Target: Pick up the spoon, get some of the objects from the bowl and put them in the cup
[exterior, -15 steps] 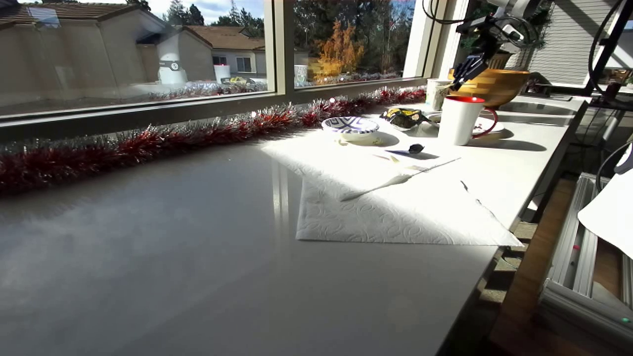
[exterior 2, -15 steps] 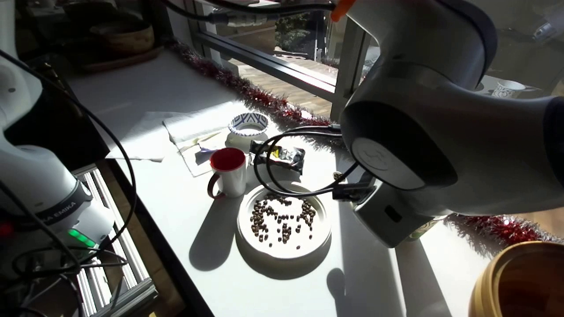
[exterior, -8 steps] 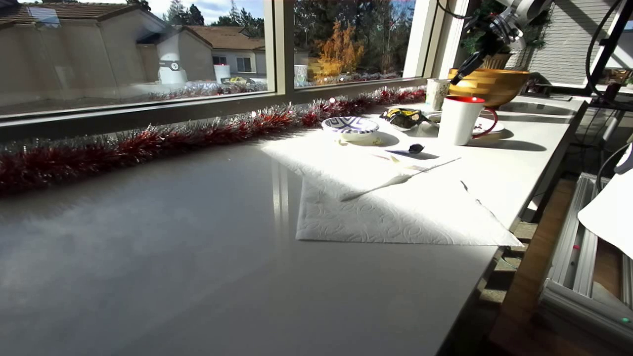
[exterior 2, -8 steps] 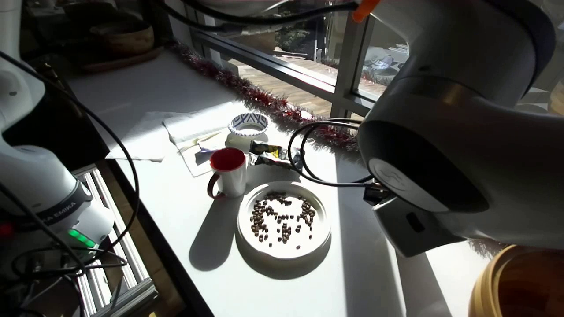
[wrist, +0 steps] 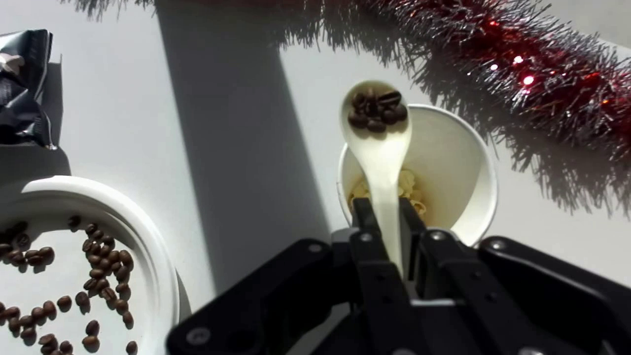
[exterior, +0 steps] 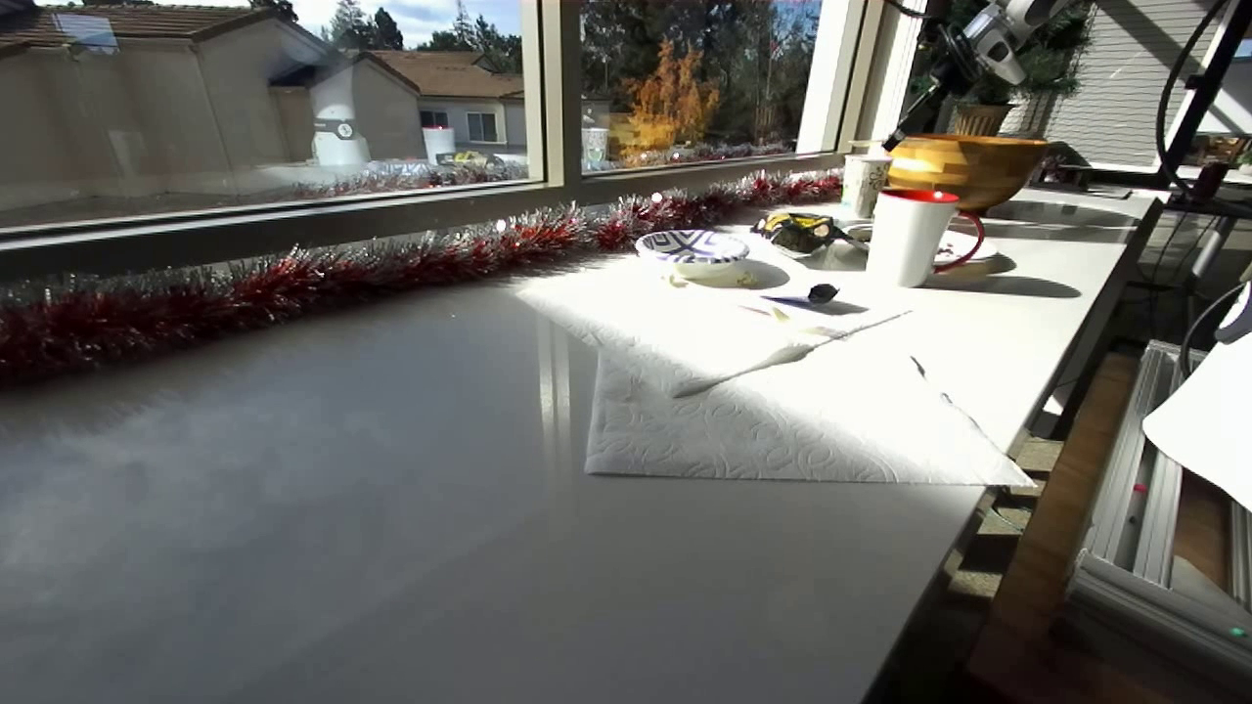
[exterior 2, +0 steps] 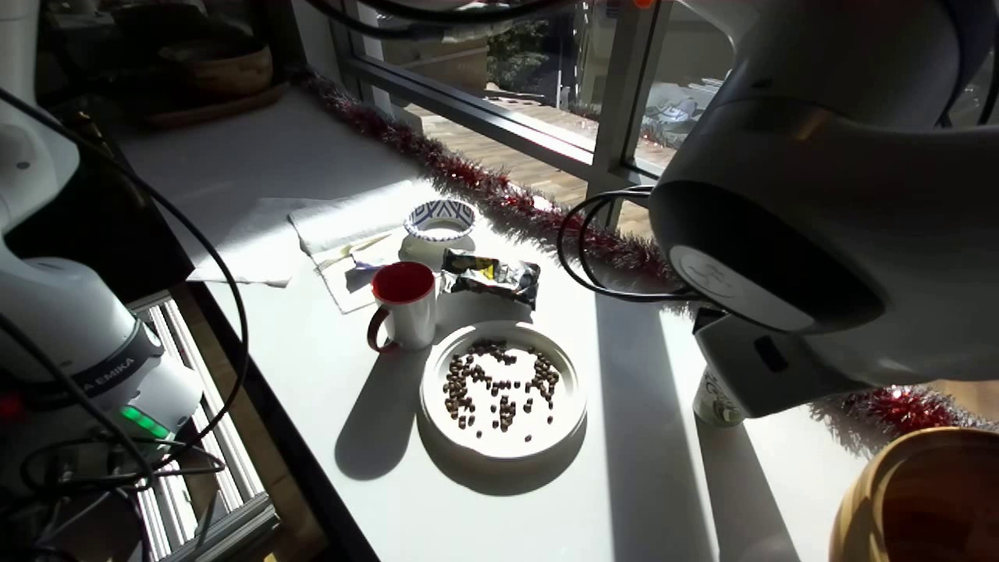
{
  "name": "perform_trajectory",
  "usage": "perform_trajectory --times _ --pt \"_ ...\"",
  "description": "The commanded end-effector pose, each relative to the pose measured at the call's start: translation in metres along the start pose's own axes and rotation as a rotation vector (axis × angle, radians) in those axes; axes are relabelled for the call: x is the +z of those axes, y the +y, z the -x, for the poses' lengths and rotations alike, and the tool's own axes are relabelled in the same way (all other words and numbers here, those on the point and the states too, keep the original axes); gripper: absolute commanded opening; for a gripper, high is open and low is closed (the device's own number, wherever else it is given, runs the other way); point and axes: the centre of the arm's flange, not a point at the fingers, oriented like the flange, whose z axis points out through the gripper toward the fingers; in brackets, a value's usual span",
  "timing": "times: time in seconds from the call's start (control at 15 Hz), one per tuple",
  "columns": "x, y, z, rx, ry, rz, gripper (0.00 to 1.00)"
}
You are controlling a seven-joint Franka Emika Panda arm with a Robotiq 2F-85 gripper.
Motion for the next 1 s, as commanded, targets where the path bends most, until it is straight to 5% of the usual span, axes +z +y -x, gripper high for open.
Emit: perform_trajectory --times 0.0,0.13,0.2,0.93 --pt "0.001 0.0 0.002 -0.002 0.002 -0.005 0.14" --pt "0.001 0.0 0.002 -0.002 0.002 -0.006 0.14" --pt "0.001 0.0 0.002 -0.002 0.002 -0.007 0.03" --pt "-0.009 0.004 -0.014 -0.057 0.06 -0.165 0.03"
